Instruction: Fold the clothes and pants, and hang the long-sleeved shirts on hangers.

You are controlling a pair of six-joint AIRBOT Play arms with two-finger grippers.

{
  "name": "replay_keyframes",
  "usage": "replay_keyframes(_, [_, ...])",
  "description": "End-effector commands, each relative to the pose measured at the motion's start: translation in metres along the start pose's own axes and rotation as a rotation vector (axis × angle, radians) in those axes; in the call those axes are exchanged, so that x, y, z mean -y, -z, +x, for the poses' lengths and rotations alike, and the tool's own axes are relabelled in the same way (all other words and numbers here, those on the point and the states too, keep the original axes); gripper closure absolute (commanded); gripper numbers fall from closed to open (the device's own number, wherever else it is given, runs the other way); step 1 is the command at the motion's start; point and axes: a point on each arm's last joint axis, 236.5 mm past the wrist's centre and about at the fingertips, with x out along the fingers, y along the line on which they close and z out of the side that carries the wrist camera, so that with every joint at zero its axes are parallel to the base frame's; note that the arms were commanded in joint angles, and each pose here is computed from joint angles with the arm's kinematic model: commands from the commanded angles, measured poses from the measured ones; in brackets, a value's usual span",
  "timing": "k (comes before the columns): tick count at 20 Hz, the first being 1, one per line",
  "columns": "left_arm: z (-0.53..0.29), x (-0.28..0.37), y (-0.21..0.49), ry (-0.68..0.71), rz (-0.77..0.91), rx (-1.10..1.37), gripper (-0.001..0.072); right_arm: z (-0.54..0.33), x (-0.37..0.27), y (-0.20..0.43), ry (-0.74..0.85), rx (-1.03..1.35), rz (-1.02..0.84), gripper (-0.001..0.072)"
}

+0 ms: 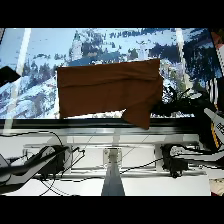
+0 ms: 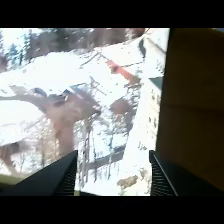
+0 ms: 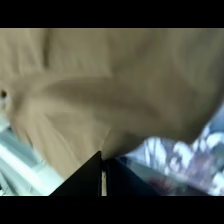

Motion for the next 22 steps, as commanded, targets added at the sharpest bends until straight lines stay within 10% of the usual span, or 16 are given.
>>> replay_keyframes(1, [0.017,-0.027,0.045,-0.098,-0.04,-0.15,0.035,-0.012,-0.023,-0.011,-0.046,0.074,-0.065,0.0699])
replay_keyframes(3, [0.036,-0.021,0.083,-0.061,-0.061,-0.262,0.0501,-0.022,-0.032,-0.015,-0.044,0.115,-0.097,0.0699])
replay_keyframes(7, [0.071,0.036,0.153,0.234,-0.095,-0.407,0.0508,-0.032,-0.043,-0.019,-0.042,0.158,-0.135,0.0699])
replay_keyframes(10, [0.088,0.068,0.169,0.403,-0.196,-0.374,0.0328,-0.033,-0.047,-0.02,-0.055,0.167,-0.131,0.0699])
replay_keyframes(22, [0.124,0.06,0.221,0.351,-0.208,-0.386,0.0358,-0.034,-0.053,-0.024,-0.08,0.183,-0.12,0.0699])
